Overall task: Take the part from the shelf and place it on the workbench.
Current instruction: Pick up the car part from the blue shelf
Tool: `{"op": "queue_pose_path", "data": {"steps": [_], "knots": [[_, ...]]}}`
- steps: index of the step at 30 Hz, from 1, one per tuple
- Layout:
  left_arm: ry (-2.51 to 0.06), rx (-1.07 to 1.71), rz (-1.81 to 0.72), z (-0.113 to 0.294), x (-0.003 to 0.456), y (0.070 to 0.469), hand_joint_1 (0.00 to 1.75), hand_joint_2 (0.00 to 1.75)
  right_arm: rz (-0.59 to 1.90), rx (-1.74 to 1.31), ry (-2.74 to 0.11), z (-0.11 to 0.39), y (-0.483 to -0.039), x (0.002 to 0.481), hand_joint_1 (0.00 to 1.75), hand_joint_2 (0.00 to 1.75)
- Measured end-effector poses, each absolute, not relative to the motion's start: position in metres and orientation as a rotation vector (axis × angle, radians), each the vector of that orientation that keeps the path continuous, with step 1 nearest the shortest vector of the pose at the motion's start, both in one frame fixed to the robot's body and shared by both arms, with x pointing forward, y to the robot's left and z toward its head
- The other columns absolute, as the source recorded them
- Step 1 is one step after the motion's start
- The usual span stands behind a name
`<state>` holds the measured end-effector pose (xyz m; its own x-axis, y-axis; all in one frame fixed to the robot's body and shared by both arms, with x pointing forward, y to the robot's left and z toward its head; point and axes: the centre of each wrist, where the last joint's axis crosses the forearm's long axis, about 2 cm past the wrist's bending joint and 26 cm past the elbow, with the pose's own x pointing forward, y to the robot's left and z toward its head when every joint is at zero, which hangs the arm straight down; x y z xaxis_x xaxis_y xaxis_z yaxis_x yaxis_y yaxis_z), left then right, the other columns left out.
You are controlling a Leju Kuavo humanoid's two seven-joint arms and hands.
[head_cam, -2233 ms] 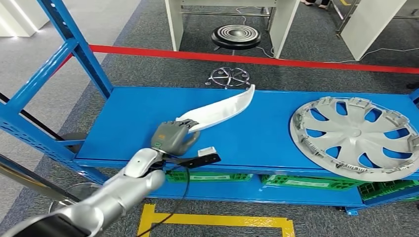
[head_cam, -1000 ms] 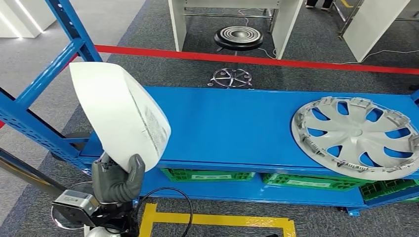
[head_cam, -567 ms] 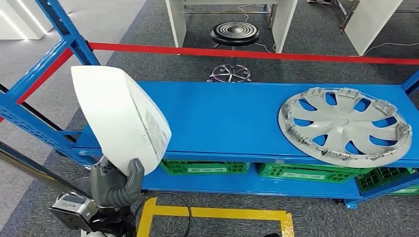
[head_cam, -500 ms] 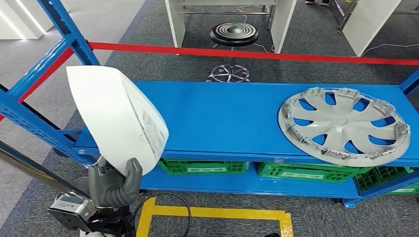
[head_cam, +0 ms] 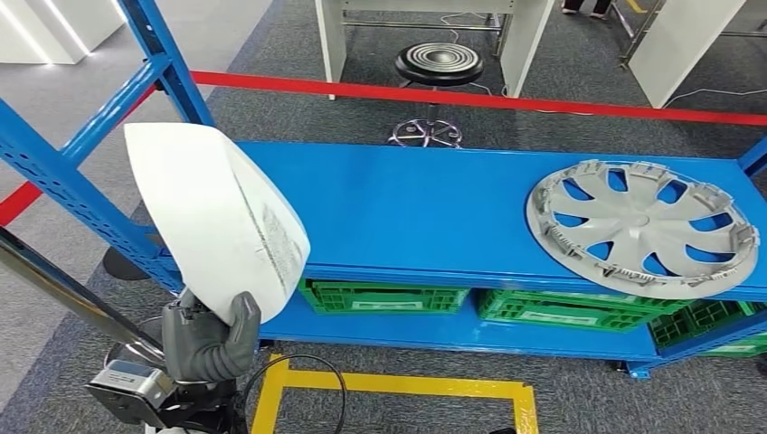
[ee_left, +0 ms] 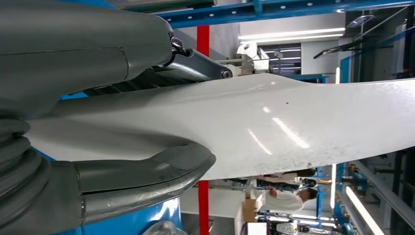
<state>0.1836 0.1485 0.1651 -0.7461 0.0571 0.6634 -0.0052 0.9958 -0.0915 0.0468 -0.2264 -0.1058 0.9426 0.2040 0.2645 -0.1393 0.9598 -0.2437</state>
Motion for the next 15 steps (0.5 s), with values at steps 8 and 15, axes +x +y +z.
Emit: {"op": "queue_pose_path", "data": {"steps": [8, 15], "knots": [[-2.416, -0.050, 0.107, 0.1661, 0.1839, 0.1477, 1.75, 1.75, 0.191, -0.164, -0.288, -0.1061, -0.2261, 0.0471, 0.00, 0.00], [-2.411, -0.071, 0.110, 0.1659, 0.1840, 0.1477, 1.75, 1.75, 0.197, -0.162, -0.277, -0.1064, -0.2278, 0.0470, 0.00, 0.00]]}}
